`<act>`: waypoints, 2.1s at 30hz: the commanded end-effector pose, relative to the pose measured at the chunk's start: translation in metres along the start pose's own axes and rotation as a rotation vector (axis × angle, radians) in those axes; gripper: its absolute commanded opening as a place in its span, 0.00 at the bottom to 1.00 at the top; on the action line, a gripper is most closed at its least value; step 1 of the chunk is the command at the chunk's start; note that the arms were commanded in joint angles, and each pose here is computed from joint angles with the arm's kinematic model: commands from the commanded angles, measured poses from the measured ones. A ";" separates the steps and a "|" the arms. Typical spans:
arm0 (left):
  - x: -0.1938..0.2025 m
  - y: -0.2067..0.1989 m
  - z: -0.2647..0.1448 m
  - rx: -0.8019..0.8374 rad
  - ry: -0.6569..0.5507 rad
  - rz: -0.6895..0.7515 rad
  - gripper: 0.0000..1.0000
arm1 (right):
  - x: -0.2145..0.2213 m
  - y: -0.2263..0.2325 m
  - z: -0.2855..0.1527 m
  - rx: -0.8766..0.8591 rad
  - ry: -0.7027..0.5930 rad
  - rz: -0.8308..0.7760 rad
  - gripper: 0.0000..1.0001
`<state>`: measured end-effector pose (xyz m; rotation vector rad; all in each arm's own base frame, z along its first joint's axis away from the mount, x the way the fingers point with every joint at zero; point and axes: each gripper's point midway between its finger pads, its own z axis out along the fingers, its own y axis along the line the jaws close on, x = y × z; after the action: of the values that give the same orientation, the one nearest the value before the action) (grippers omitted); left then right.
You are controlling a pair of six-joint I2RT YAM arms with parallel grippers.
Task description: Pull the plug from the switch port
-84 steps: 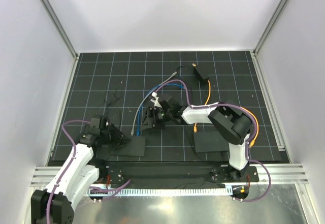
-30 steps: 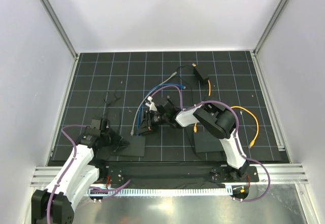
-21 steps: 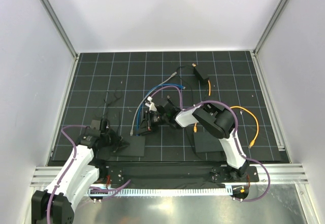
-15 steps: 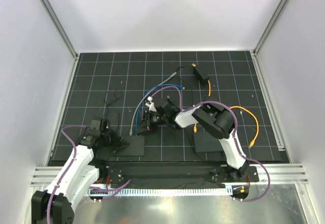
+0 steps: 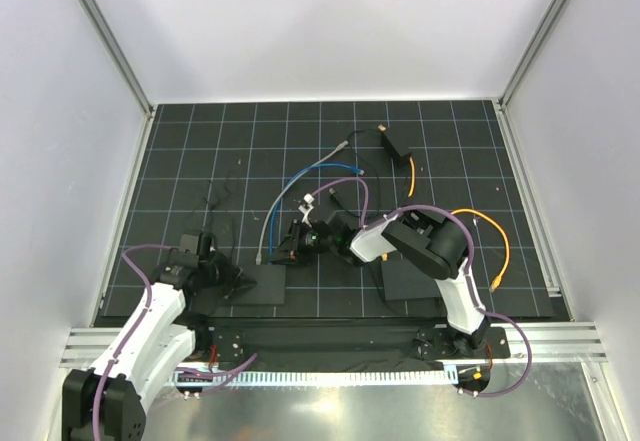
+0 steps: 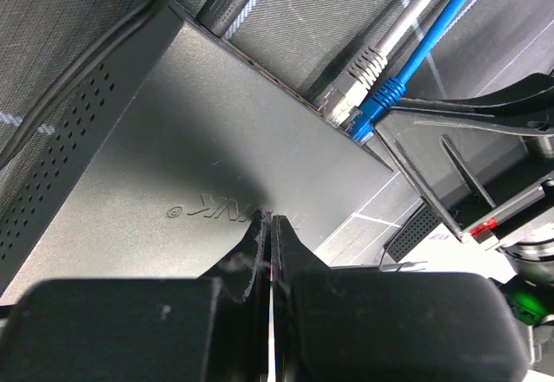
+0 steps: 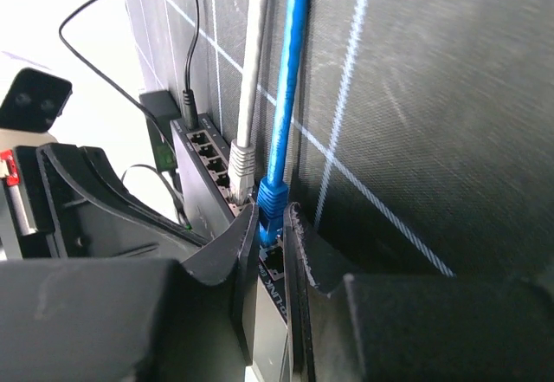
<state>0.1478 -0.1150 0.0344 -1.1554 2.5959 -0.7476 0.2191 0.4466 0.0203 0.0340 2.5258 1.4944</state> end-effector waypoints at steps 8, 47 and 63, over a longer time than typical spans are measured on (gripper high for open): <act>0.004 0.036 0.007 -0.135 0.009 0.013 0.00 | -0.030 -0.031 -0.005 0.104 -0.191 0.015 0.01; -0.004 -0.035 0.001 0.116 -0.019 0.197 0.00 | -0.008 -0.026 0.004 0.050 0.000 -0.242 0.01; 0.001 0.006 0.007 -0.016 -0.021 0.141 0.00 | -0.004 -0.012 0.000 0.007 0.064 -0.182 0.42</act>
<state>0.1583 -0.1266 0.0384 -0.9338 2.5915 -0.7903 0.2294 0.4484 0.0289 -0.2583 2.4163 1.4847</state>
